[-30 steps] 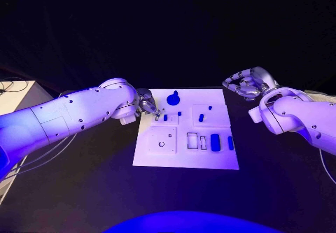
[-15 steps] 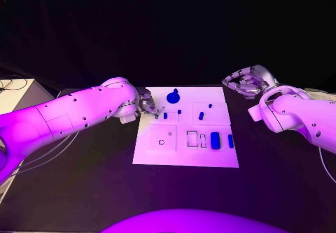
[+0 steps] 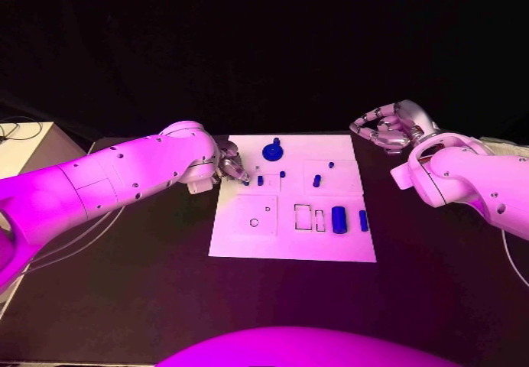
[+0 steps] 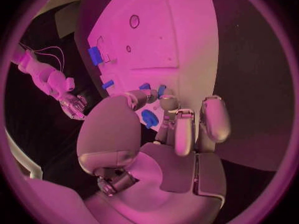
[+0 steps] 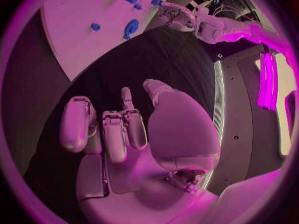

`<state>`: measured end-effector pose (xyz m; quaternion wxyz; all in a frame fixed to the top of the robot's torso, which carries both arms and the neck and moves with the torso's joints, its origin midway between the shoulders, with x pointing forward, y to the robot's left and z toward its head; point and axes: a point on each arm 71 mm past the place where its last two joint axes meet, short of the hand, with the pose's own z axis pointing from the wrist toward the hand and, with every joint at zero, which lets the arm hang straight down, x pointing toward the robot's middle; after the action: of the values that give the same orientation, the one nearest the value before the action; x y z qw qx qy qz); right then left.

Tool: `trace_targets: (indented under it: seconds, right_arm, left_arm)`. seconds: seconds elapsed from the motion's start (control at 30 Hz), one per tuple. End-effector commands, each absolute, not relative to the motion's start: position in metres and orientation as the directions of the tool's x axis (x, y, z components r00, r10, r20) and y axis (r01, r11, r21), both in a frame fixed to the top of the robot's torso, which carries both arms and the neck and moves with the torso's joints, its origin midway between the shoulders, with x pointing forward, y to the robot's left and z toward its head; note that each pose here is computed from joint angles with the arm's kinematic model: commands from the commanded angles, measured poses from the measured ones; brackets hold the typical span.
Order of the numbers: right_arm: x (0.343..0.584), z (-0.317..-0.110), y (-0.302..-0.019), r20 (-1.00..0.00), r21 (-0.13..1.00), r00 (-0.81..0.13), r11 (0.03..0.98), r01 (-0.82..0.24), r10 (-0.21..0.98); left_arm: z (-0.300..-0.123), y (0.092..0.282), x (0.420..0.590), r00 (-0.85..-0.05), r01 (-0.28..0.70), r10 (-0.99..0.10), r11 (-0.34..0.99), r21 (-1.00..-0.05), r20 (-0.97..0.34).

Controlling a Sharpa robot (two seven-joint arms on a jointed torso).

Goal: Assemble the parts on the task board

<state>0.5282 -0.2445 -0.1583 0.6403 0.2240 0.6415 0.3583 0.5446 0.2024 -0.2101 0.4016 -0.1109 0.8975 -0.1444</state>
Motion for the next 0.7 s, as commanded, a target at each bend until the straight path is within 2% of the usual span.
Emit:
trace_targets:
  seconds: [0.03, 0.7]
  right_arm:
    - [0.5279, -0.1583, -0.2432, -0.661, 0.746, -0.087, 0.641, -0.178, 0.745]
    - [0.5275, -0.1582, -0.2436, -0.661, 0.747, -0.088, 0.641, -0.178, 0.745]
  left_arm:
    - [-0.2126, 0.2001, 0.5443, -0.671, -0.074, -0.297, 0.938, -0.338, -0.679]
    - [-0.2179, 0.1984, 0.5452, -0.694, -0.074, -0.283, 0.943, -0.326, -0.662]
